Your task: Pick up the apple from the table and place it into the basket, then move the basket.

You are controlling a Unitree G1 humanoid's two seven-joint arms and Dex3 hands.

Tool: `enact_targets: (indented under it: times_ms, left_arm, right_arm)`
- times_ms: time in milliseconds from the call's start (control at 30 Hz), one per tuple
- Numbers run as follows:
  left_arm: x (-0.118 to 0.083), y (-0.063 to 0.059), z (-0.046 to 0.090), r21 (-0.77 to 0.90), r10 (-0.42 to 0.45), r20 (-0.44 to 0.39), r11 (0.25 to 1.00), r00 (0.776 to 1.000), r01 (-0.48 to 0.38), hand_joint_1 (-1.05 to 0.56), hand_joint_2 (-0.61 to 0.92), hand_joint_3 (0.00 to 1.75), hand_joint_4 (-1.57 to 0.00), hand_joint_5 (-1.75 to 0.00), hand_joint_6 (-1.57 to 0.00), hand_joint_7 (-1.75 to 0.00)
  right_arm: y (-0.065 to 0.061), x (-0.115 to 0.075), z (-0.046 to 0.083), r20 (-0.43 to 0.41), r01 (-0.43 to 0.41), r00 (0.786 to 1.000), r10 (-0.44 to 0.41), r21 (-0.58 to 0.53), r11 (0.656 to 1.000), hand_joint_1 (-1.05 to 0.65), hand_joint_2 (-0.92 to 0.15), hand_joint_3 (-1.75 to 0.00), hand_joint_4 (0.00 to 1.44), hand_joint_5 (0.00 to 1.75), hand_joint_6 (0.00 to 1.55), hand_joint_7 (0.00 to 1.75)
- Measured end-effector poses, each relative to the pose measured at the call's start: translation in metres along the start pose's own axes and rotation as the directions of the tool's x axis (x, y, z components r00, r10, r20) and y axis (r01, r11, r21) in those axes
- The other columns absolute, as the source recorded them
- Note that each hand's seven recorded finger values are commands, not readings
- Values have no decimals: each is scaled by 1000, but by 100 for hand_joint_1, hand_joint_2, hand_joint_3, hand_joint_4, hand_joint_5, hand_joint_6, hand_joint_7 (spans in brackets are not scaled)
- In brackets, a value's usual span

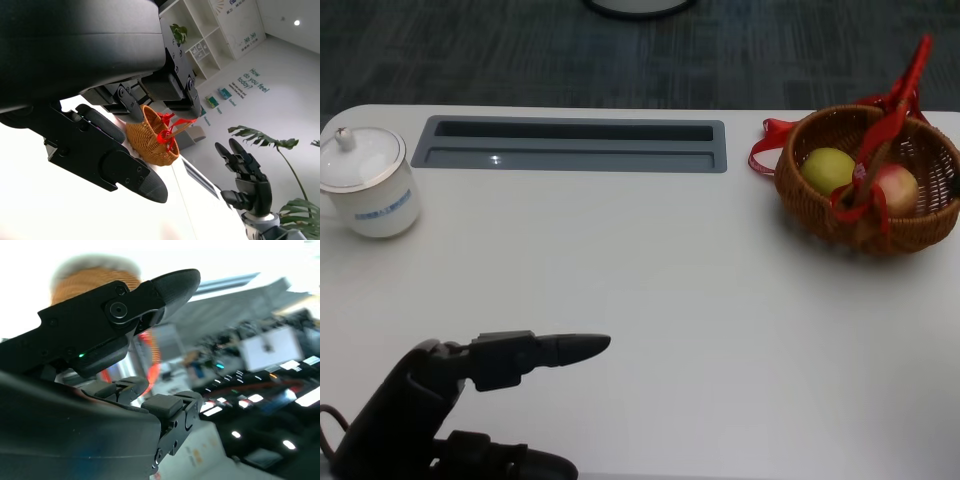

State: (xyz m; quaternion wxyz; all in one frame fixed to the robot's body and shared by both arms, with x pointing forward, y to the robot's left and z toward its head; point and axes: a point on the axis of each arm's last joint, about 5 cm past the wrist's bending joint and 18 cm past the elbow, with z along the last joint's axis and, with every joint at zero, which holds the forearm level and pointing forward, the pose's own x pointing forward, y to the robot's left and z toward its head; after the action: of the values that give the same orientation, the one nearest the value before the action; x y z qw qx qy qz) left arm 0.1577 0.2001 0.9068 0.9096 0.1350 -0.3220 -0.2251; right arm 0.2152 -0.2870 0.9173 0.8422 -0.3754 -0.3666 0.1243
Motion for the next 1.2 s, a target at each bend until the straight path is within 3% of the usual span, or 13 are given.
enact_targets:
  times_ms: [267, 567, 800, 1200]
  left_arm:
    - [1, 1, -1, -1, 2, 2, 1000, 1000, -2, -53, 72, 0, -79, 0, -74, 0]
    - [1, 2, -1, -4, 7, 6, 1000, 1000, -7, -54, 72, 0, -79, 0, -74, 0]
    - [1, 2, 0, -5, 10, 9, 1000, 1000, -10, -53, 72, 0, -79, 0, -73, 0]
    - [1, 3, 0, -1, 13, 10, 1000, 1000, -13, -54, 72, 0, -80, 0, -75, 0]
  right_arm:
    - [24, 2, 19, 115, -19, 993, 2, 150, 989, -69, -77, 0, 55, 1, 48, 1]
    - [57, 18, 35, 195, -78, 981, 16, 314, 946, -58, -77, 0, 61, 1, 56, 2]
    - [76, 28, 43, 225, -155, 972, 67, 401, 903, -46, -75, 0, 66, 2, 60, 1]
    - [115, 45, 53, 249, -184, 967, 50, 553, 812, -34, -77, 0, 73, 1, 69, 1]
